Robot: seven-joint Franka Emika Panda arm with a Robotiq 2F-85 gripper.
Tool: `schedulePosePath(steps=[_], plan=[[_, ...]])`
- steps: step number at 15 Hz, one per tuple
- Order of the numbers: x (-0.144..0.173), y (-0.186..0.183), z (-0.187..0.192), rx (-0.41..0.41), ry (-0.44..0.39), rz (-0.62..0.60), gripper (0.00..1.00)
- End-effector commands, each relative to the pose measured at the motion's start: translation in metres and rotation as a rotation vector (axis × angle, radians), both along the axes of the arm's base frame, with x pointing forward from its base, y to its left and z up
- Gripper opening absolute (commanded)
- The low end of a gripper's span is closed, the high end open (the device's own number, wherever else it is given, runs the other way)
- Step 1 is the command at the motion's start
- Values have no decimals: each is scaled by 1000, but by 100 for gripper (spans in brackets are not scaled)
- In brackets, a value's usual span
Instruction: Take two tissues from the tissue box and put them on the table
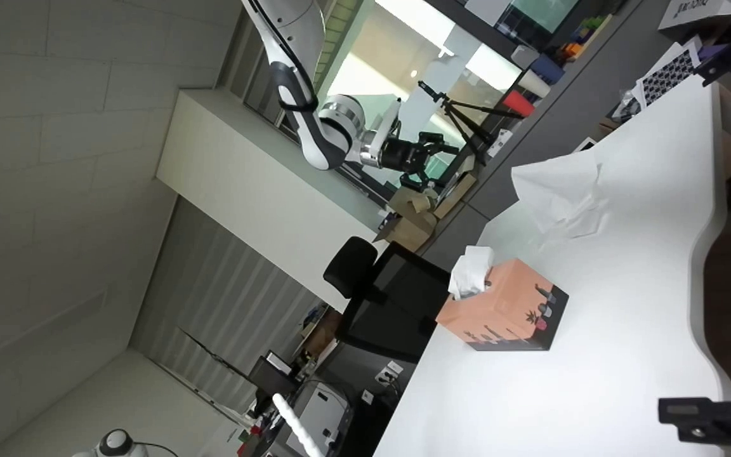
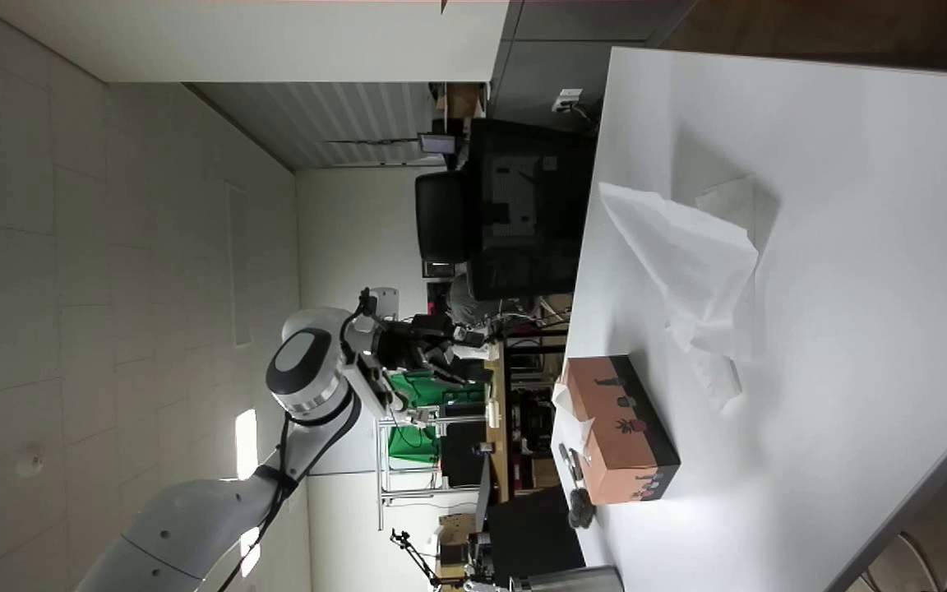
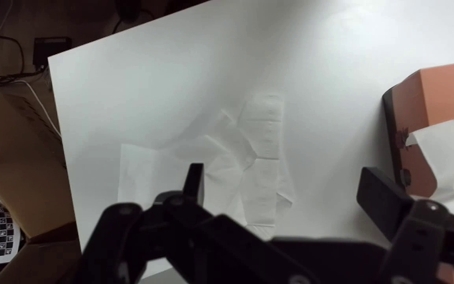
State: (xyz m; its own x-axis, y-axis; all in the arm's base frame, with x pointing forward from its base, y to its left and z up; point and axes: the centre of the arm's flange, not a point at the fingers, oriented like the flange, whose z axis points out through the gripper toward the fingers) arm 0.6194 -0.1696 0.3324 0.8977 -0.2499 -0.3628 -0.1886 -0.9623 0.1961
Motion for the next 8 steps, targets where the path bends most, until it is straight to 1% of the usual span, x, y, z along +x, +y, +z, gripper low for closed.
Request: schedulePosePath(steps=[1,2,4,8], plan=[[-9,7,9,43,63,24,100],[-4,5,3,16,33,15,100],[-7,6,2,27,56,25,100],[-7,7,2,31,58,32,100]])
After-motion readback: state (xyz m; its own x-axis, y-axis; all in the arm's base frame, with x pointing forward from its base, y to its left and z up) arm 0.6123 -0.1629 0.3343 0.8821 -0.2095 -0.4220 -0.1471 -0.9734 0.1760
